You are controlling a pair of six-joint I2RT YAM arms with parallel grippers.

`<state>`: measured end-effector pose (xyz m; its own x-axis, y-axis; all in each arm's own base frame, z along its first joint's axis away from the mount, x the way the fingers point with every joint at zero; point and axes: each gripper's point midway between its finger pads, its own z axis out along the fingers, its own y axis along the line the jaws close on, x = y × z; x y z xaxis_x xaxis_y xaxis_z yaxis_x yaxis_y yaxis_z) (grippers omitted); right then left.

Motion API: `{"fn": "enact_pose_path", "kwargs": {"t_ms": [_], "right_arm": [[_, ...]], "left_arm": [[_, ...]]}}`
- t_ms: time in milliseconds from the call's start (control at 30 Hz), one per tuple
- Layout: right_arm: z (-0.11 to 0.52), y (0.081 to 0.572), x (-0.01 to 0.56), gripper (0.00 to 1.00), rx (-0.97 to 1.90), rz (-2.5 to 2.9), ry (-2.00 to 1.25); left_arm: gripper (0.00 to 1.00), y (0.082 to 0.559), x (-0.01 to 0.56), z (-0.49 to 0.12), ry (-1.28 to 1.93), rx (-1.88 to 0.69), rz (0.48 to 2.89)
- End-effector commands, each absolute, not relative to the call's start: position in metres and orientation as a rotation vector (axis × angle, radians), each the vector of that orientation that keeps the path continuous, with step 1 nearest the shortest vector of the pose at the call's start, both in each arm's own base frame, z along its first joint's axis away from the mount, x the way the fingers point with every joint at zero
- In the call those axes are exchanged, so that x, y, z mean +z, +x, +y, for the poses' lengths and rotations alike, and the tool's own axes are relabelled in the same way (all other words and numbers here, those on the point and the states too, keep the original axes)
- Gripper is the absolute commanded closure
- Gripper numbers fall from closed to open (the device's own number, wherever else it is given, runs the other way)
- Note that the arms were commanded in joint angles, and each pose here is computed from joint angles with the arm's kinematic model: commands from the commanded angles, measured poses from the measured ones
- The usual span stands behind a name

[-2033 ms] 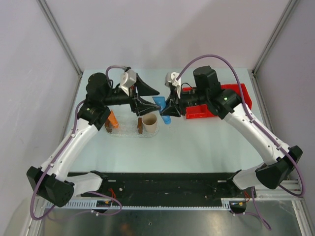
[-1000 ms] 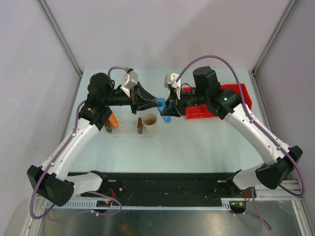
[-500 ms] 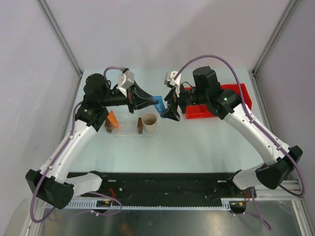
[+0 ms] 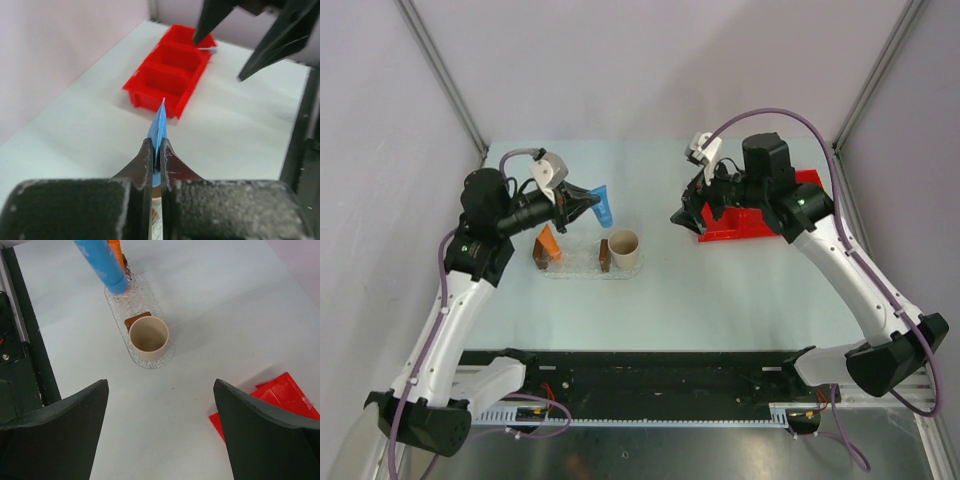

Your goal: Prepare toiletry sets of a toothbrush and toothpaste on the tray

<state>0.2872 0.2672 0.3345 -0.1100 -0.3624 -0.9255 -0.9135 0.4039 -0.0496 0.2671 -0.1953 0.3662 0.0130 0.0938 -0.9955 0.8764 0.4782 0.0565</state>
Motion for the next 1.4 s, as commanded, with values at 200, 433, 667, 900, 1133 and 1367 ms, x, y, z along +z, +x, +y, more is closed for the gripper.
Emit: {"fn": "enact_pose_path", "kwargs": {"t_ms": [200,433,667,900,1133,1367], "right_arm": [[0.252,0.290,0.342,0.10,0.703,1.660,-1.057],[0.255,0.296,0.335,0.10,0.725,1.677,-1.048],[0.256,0.301,0.328,0.11,0.730,1.701,-1.045],[0.256,0.305,0.321,0.11,0.734,1.717,-1.048],[0.257,0.308,0.316,0.11,0.742,1.728,-1.048],[0.253,0.308,0.317,0.11,0.733,1.728,-1.043]], "left_arm": [[1.00,0.305,0.345,-0.132,0.603,-0.380,1.565],[1.00,0.311,0.310,-0.111,0.453,-0.303,1.589],[1.00,0.315,0.290,-0.094,0.317,-0.258,1.611],[1.00,0.318,0.271,-0.084,0.225,-0.252,1.613],[1.00,0.316,0.272,-0.085,0.213,-0.284,1.594],[1.00,0.319,0.262,-0.084,0.202,-0.281,1.611]]}}
